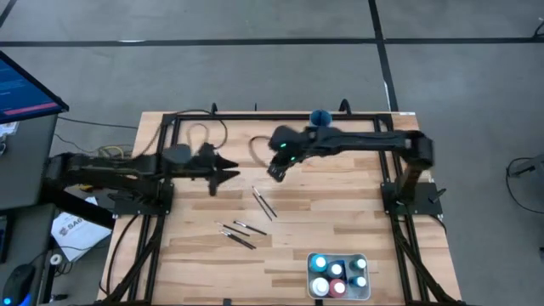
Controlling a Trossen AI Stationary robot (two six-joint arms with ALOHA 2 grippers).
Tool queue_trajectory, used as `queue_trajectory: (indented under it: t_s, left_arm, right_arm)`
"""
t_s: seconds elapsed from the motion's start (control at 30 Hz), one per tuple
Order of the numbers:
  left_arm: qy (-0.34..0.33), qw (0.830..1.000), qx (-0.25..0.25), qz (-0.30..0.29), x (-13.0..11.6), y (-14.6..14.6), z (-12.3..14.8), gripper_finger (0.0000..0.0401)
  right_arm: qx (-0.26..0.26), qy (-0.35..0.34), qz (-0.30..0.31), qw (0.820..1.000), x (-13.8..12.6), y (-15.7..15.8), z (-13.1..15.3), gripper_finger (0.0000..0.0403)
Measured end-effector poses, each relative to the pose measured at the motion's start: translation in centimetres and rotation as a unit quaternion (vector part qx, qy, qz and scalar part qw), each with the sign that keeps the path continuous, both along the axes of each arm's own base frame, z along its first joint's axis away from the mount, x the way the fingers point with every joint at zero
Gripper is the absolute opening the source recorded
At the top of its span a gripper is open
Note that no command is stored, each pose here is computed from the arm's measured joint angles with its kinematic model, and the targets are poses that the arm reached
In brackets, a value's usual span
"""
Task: Pick & Place Paint Supplies
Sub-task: Put the silver paintbrush into the blue cup
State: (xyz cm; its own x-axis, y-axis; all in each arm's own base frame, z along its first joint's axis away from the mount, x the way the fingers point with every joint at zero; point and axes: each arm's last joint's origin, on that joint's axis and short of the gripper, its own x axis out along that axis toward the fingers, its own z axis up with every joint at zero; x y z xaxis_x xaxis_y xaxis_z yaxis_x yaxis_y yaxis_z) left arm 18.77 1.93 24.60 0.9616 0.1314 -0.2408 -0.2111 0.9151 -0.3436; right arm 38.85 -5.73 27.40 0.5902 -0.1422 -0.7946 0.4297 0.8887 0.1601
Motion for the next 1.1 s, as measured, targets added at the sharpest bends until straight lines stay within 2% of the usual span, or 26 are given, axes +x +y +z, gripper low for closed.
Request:
queue_trajectory:
  t_s: [0.1,0.27,0.53,0.77,0.87,0.93,1.03,1.1]
  left_arm:
    - [-0.06,0.998,0.004,-0.005,-1.8,-0.2,1.9,0.0149]
    - [-0.129,0.992,0.011,-0.005,-4.2,-0.4,3.9,0.015]
    - [-0.158,0.987,0.008,-0.033,-5.5,-0.7,4.6,0.0148]
    - [-0.157,0.985,0.003,-0.071,-5.5,-0.9,4.6,0.0147]
    - [-0.156,0.985,0.003,-0.074,-5.5,-1.0,4.5,0.0146]
    - [-0.158,0.985,0.003,-0.074,-5.6,-1.0,4.6,0.0144]
    - [-0.162,0.984,0.004,-0.074,-5.7,-1.0,4.7,0.0143]
    - [-0.162,0.984,0.004,-0.074,-5.7,-1.0,4.7,0.0143]
  right_arm:
    - [0.01,0.061,0.008,0.998,2.1,0.6,-2.2,0.0121]
    - [0.024,0.108,0.012,0.994,5.2,1.8,-5.2,0.0148]
    - [0.045,0.134,-0.009,0.99,8.3,3.2,-8.6,0.0196]
    - [0.059,0.166,-0.035,0.984,8.8,3.7,-10.7,0.0181]
    - [0.058,0.161,-0.039,0.985,9.2,4.4,-11.4,0.0169]
    - [0.057,0.188,-0.041,0.98,8.8,4.7,-12.2,0.0162]
    - [0.062,0.165,-0.048,0.983,9.4,4.9,-12.4,0.0154]
    - [0.062,0.177,-0.051,0.981,9.2,5.1,-12.7,0.015]
